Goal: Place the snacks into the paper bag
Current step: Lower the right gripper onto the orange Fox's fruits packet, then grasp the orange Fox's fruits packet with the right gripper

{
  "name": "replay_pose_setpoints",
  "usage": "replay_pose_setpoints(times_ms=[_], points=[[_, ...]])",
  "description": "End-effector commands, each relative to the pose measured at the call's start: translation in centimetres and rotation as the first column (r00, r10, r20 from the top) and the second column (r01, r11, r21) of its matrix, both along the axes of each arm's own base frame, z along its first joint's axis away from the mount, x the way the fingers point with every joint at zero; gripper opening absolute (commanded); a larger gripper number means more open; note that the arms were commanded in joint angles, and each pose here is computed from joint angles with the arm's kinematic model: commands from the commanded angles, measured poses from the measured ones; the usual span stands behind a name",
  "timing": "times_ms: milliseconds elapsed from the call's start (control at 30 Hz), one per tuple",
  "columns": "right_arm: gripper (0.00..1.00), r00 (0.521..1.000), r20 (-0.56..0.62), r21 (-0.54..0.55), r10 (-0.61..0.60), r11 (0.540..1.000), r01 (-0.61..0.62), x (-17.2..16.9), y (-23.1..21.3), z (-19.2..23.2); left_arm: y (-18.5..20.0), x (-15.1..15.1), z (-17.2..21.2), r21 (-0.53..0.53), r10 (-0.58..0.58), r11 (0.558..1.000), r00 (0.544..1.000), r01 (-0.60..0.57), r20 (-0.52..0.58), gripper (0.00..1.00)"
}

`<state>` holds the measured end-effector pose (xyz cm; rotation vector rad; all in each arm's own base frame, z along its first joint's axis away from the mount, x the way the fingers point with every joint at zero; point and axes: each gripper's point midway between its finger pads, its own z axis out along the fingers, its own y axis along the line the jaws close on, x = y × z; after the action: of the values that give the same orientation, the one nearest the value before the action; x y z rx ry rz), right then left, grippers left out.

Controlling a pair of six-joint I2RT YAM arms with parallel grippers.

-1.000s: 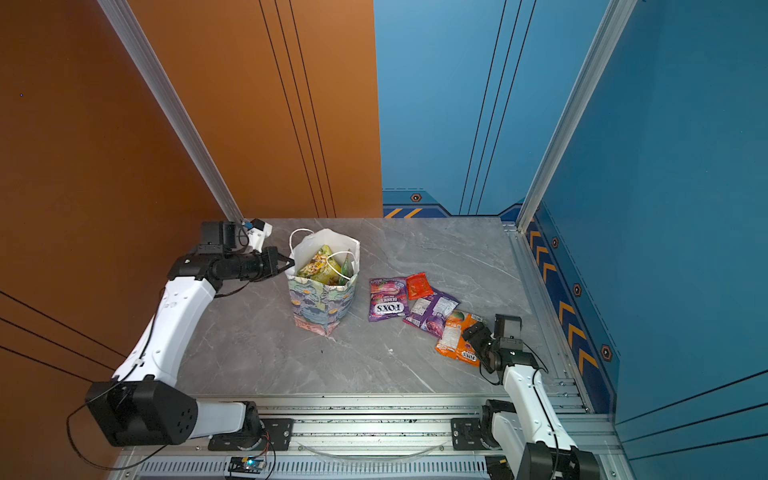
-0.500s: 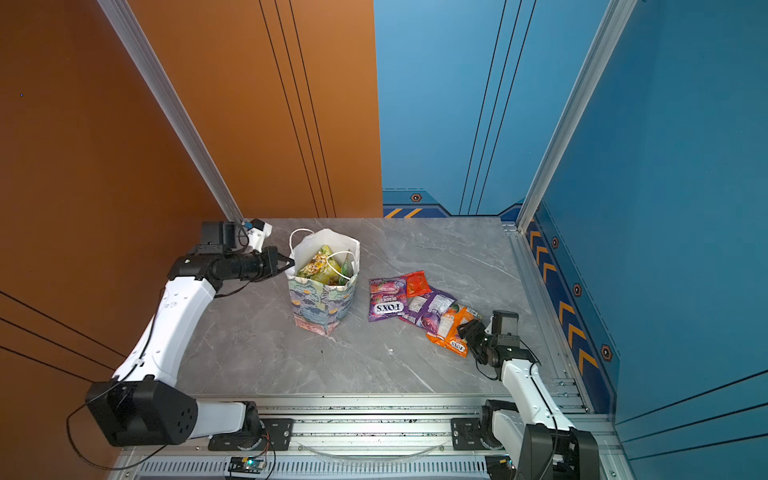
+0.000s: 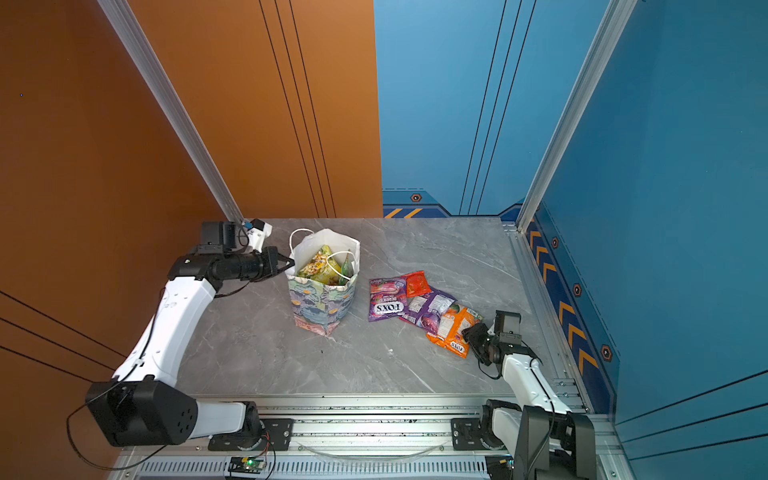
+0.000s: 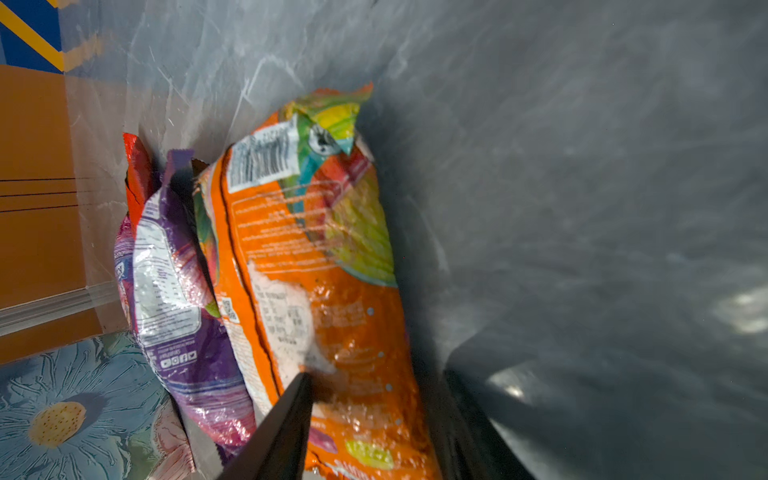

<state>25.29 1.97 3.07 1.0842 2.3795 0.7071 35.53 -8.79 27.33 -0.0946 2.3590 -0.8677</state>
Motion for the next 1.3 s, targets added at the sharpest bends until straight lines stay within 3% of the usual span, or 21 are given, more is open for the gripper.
replay_pose_setpoints(times_ms=[0, 267, 333, 800, 1267], points=[[0.47, 1.000, 0.003, 0.005, 0.009, 1.000, -0.009, 0.7, 0.0, -0.3, -0.1, -0.2, 0.6, -0.019, -0.009, 1.000, 1.000, 0.010, 0.020, 0.00], [0.06, 0.997, 0.066, 0.024, 0.039, 0.999, -0.041, 2.2, 1.2, 1.2, 0.0, -0.2, 0.5, -0.020, -0.006, 1.000, 1.000, 0.006, 0.017, 0.00], [0.00, 0.996, 0.082, 0.003, 0.037, 0.999, -0.037, 2.5, 1.0, 2.0, 0.0, -0.2, 0.6, -0.020, -0.006, 1.000, 1.000, 0.006, 0.019, 0.00], [0.00, 0.964, 0.262, -0.118, 0.036, 0.993, -0.005, 2.9, 1.0, 12.3, -0.1, -0.2, 0.5, -0.024, -0.010, 1.000, 1.000, 0.011, 0.016, 0.00], [0.00, 0.920, 0.355, -0.212, 0.168, 0.972, -0.096, 4.4, 5.0, 18.7, -0.2, -0.4, 0.6, -0.034, -0.011, 0.999, 1.000, 0.012, 0.020, 0.00]])
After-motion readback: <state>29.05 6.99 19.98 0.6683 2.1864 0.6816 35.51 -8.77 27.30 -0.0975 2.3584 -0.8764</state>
